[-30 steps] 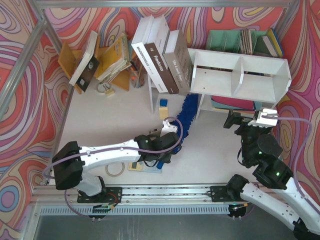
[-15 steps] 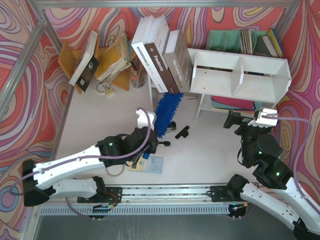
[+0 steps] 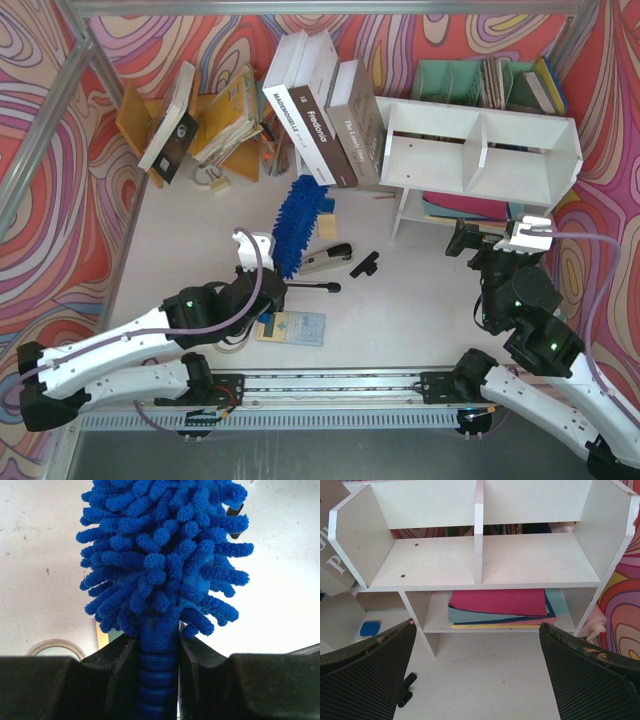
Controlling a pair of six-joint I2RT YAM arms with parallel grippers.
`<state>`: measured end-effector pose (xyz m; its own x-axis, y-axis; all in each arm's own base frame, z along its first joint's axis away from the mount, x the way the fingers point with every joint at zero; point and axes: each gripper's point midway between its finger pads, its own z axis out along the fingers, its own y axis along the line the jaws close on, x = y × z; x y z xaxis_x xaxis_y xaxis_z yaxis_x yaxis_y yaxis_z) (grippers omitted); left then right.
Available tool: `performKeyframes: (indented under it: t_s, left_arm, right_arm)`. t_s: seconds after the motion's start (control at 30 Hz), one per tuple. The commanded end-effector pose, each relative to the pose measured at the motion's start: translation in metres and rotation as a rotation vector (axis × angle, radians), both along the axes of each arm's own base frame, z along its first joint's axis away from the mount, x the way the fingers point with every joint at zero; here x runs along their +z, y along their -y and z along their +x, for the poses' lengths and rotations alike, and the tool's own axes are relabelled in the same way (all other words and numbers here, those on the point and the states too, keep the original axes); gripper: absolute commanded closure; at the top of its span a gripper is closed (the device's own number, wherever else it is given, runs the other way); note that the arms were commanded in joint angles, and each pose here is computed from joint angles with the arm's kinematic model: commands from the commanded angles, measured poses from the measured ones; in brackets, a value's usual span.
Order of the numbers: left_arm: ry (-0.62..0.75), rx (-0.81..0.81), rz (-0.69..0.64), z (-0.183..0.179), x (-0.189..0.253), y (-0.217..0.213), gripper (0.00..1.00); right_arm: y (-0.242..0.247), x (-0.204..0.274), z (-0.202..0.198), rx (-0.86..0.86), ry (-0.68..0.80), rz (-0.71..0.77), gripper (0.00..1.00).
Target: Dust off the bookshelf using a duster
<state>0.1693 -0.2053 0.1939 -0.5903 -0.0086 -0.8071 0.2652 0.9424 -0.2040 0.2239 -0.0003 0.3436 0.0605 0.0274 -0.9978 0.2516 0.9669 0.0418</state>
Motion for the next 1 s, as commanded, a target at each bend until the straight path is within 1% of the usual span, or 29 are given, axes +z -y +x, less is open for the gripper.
performKeyframes:
  t_s: [0.0,0.1,0.23,0.5,0.6,0.73,0.87,0.97]
  left_arm:
    - [0.068,0.187,-0.019,0.017,0.009,-0.037,1.0]
    - [0.056,0.182,-0.046,0.016,0.005,-0.036,1.0]
    - [0.052,0.114,-0.122,0.015,0.009,-0.015,1.0]
    - [0.005,-0.079,-0.199,0.013,0.017,0.053,1.0]
    - [-0.005,-0.119,-0.224,0.013,0.023,0.074,1.0]
    - [-0.015,-0.186,-0.202,0.006,0.024,0.105,1.0]
    - [-0.033,-0.27,-0.164,-0.006,0.016,0.137,1.0]
    - [-0.056,-0.319,-0.127,-0.014,0.008,0.151,1.0]
  right_arm:
    - [0.001,0.001,0.0,-0.007,0.007,0.003,0.01]
    - [0.001,0.001,0.0,-0.008,0.008,0.004,0.01]
    - [0.0,0.001,0.001,-0.006,0.005,0.002,0.01]
    - [0.002,0.002,-0.001,-0.007,0.011,0.007,0.01]
    - [0.002,0.002,-0.001,-0.007,0.014,0.01,0.01]
    - [0.002,0.003,-0.001,-0.006,0.015,0.009,0.01]
    - [0.001,0.002,-0.001,-0.002,0.014,0.007,0.01]
    - [0.001,0.003,-0.001,-0.002,0.015,0.009,0.01]
